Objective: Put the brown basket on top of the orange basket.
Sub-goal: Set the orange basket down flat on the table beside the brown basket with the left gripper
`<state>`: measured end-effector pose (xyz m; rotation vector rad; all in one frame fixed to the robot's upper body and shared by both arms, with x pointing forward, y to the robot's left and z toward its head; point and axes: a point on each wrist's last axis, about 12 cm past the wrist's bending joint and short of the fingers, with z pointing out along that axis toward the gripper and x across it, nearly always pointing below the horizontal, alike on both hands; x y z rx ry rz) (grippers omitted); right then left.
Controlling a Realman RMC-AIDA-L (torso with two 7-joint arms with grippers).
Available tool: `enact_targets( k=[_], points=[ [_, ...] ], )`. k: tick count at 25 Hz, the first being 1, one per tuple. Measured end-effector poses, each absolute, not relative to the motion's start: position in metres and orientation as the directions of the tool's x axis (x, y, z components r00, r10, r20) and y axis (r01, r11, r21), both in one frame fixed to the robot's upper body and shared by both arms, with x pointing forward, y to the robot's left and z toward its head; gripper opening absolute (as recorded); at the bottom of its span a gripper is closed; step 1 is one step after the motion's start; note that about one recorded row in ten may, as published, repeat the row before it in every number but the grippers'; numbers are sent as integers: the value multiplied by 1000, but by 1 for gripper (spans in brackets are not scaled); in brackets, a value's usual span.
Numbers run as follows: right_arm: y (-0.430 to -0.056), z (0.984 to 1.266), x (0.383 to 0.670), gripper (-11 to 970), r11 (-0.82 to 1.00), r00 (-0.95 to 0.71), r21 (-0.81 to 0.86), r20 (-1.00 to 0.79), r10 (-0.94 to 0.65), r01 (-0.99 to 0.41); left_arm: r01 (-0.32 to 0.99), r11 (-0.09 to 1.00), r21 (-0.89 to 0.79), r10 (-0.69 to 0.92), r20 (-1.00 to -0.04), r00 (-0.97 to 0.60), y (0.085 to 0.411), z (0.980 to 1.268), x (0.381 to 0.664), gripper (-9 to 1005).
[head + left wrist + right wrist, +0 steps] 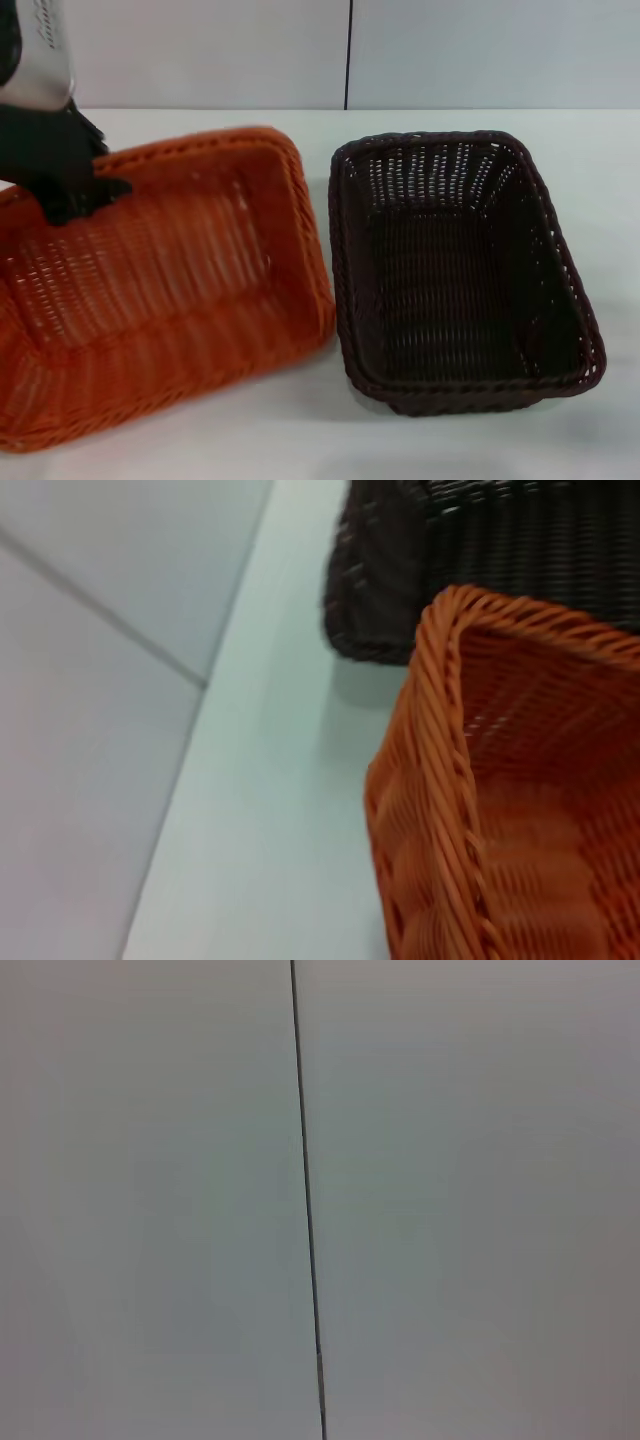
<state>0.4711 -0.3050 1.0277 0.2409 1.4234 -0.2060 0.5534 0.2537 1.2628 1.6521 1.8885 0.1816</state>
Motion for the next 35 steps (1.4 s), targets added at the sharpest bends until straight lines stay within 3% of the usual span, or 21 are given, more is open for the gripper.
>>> enact_targets(
  k=[11, 17, 21, 28, 33, 35],
  points=[
    [-303, 1027, 470, 810, 960, 135, 40, -991, 3, 277, 893, -2, 451, 935, -315, 162, 229, 1251, 558, 172],
    [-304, 1027, 471, 810, 960, 131, 39, -991, 3, 277, 890, 34, 456, 917, -368, 153, 215, 1235, 587, 205],
    [-304, 1026, 470, 810, 960, 128, 38, -992, 2, 278, 882, 49, 469, 924, -356, 138, 208, 1226, 596, 242],
    [-306, 1025, 469, 809, 959, 121, 33, -993, -2, 282, 827, 93, 554, 966, -253, 60, 192, 1198, 616, 308],
    [-307, 1024, 469, 809, 958, 120, 32, -993, -2, 286, 796, 139, 589, 960, -277, 38, 191, 1203, 620, 355],
    [-307, 1025, 469, 809, 957, 120, 33, -993, -2, 289, 796, 139, 589, 960, -277, 38, 191, 1203, 620, 452]
  ],
)
